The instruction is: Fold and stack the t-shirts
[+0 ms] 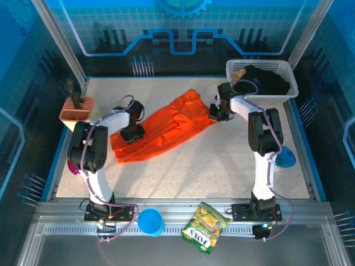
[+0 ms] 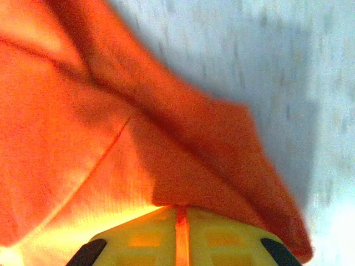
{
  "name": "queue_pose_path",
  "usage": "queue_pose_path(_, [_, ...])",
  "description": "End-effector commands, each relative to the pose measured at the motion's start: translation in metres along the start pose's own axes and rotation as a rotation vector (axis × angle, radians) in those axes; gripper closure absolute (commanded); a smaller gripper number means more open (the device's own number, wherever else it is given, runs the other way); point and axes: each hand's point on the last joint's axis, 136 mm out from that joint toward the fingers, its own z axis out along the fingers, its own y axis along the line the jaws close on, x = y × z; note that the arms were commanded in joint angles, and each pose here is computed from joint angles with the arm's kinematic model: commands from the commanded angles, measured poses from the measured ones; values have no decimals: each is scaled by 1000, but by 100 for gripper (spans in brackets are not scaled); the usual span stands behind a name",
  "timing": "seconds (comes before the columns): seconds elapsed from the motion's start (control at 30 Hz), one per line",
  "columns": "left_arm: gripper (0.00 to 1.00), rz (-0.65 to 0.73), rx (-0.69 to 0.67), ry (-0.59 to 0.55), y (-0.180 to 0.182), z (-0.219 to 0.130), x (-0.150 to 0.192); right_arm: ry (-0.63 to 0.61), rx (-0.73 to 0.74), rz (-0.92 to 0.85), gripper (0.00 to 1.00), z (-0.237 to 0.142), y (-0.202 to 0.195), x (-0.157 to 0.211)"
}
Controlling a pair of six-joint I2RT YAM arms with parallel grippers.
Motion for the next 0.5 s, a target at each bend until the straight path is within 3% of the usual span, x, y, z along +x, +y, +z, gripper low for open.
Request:
queue_pose_path(0.0, [68, -26, 80, -8, -10, -28, 9, 108, -1, -23, 86, 10, -8, 0])
queue_pose_path(0.23, [62, 8, 130, -61, -28, -66, 8, 111, -83, -55, 85, 14, 14, -37])
queue_pose_path(0.47, [53, 39, 85, -207, -16, -108, -15, -41, -136, -117, 80, -65, 50, -34])
